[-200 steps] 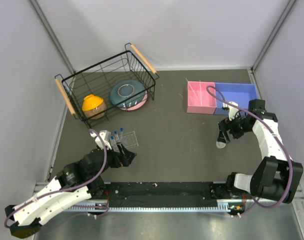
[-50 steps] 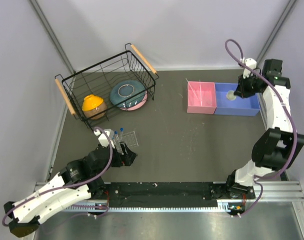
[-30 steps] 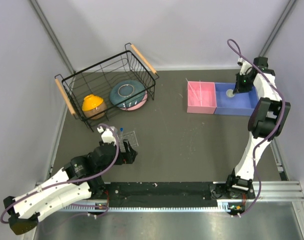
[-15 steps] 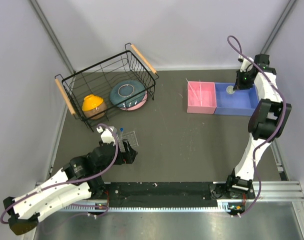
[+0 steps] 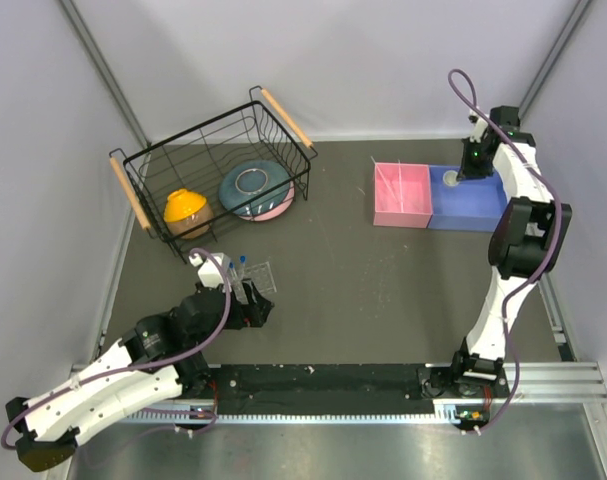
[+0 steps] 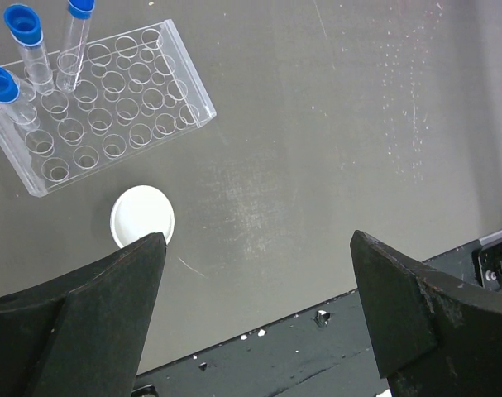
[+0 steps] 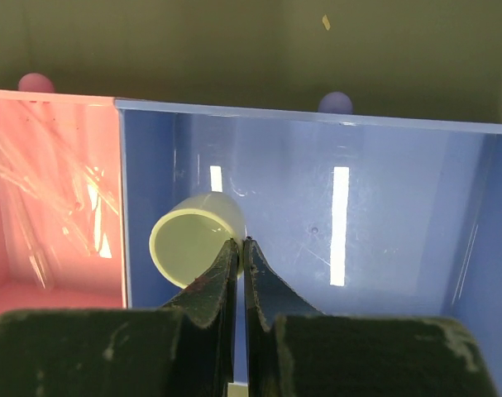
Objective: Organize the chemistry lab equipment
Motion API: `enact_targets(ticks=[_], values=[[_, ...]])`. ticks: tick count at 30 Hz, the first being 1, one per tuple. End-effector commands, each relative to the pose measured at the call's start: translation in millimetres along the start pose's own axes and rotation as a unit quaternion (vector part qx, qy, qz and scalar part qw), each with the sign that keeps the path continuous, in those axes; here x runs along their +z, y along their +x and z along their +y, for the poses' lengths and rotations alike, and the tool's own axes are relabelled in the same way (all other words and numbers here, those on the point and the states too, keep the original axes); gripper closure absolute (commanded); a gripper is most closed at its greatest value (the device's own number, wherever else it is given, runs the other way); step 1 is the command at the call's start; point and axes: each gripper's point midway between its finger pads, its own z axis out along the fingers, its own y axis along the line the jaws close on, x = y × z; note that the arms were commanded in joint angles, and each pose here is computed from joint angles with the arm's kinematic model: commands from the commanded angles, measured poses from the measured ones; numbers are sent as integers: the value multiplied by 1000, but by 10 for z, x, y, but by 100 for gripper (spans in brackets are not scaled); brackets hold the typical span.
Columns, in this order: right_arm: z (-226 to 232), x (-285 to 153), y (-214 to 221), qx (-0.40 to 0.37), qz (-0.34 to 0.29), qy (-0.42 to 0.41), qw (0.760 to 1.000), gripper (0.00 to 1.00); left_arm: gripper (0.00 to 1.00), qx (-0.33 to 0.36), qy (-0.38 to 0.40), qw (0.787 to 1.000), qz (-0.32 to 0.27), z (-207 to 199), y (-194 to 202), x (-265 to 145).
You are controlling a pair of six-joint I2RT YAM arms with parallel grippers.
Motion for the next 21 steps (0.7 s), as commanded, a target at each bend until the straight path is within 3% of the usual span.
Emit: enact_targets(ticks=[1,21], values=[[9,118,14,18,3,24,1000,100,1,-8,14,1000,-20,-65,-107,-41],[13,455,495,16,75,7,997,98,1,-9,16,1000,-21,-93,-136,-42]])
